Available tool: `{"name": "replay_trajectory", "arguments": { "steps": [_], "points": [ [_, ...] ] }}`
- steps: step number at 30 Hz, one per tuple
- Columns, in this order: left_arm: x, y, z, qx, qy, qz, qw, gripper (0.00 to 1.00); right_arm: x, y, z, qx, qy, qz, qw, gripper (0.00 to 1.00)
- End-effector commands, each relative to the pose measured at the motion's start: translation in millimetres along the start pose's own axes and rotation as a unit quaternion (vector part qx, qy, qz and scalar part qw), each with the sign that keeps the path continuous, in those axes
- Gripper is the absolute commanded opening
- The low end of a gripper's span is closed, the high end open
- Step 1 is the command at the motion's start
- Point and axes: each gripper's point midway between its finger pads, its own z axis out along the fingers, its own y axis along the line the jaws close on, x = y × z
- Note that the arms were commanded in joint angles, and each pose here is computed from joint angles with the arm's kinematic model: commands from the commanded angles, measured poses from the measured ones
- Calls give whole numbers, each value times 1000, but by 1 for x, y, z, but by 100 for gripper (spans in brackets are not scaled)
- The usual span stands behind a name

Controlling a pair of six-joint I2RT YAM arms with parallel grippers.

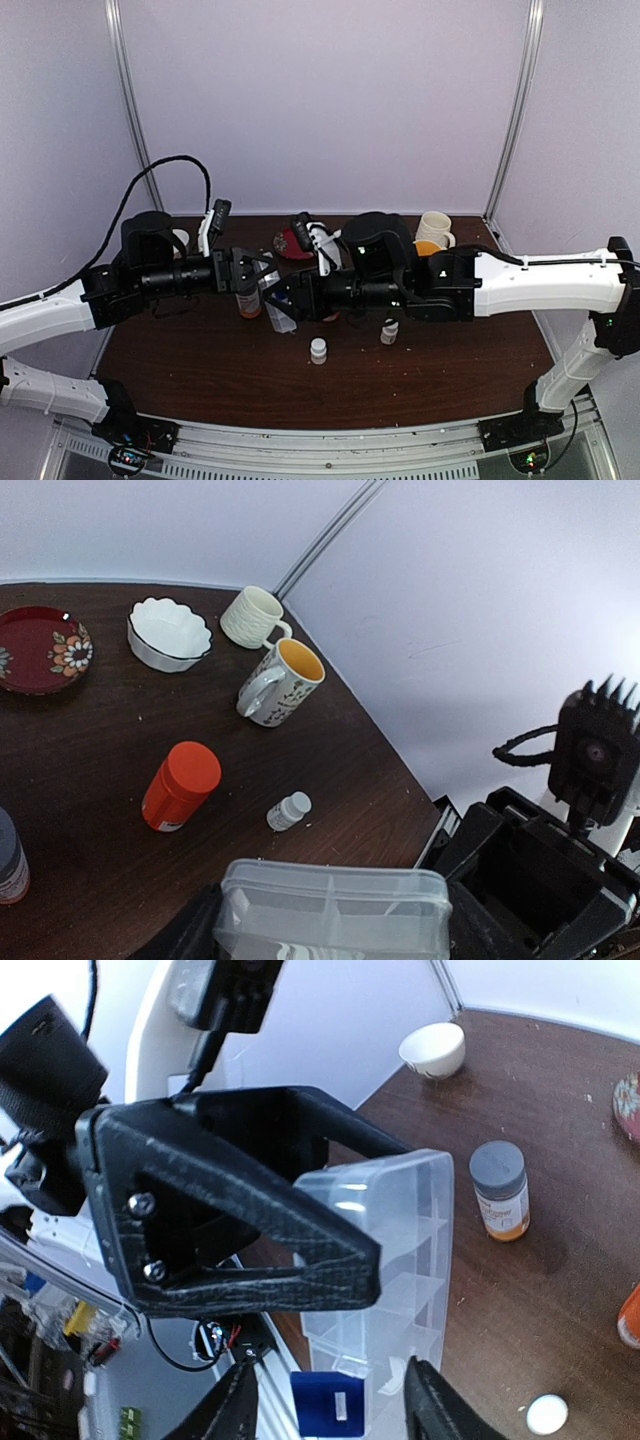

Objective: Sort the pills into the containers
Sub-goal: Open the lid of the pill container.

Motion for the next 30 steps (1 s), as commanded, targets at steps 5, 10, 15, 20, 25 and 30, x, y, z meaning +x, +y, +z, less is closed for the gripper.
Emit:
{"name": "replay_trajectory", "arguments": {
  "steps": [5, 10, 15, 20, 25, 30],
  "points": [
    [-19, -19, -4, 37, -36, 22, 998, 36, -15, 12, -23, -27, -27, 3, 999, 62],
    [-19, -16, -3, 27, -34, 17, 999, 36, -13, 4, -20, 15, -11, -25, 1000, 61],
    [-20, -14, -2, 18, -32, 11, 999, 36, -9, 9, -14, 65, 3, -67, 996, 64],
    [-19, -14, -1, 19, -29, 10, 999, 36, -17, -4, -9, 127, -4, -64, 990, 63],
    [-18, -15, -1, 22, -26, 10, 999, 36, -24, -19, -18, 172, -16, -64, 983, 56],
    [-21, -18, -2, 25, -27, 11, 999, 36, -25, -32, -32, 200, -19, -64, 978, 50]
  ]
}}
